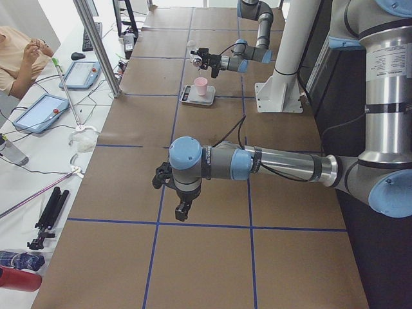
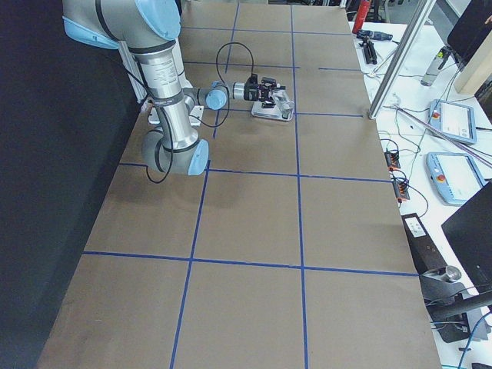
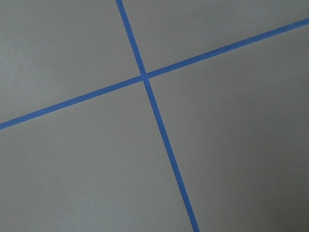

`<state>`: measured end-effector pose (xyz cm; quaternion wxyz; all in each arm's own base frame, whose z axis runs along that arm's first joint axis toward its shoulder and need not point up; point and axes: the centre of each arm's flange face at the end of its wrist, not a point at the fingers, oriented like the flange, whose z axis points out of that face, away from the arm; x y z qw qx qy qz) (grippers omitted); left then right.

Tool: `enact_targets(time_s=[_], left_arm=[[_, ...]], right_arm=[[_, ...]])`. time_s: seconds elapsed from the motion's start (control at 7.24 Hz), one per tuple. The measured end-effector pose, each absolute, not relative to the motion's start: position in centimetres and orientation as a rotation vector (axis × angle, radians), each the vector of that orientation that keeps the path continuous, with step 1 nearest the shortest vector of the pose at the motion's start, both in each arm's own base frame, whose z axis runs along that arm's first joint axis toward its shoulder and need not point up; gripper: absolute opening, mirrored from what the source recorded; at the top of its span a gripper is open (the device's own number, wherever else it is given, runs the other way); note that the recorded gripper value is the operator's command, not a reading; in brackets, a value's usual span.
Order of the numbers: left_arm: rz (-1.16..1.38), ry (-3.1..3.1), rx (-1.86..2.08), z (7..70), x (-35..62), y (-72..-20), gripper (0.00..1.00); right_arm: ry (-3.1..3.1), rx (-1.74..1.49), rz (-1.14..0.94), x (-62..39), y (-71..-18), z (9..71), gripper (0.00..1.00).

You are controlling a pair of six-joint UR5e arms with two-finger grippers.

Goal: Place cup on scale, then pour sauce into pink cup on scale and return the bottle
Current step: 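Hold the bottle tilted over the cup to pour sauce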

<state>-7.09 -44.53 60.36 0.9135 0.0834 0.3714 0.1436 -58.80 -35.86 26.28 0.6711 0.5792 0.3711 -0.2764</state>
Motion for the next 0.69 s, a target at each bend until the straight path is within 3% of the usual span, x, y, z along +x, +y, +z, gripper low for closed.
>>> enact_targets(time_s=[0.69], left_arm=[[0.296, 0.765, 0.172, 60.35, -7.09, -44.53, 1.0]], right_arm=[[0.828, 1.31, -0.614, -58.74, -35.84, 25.86, 0.0]])
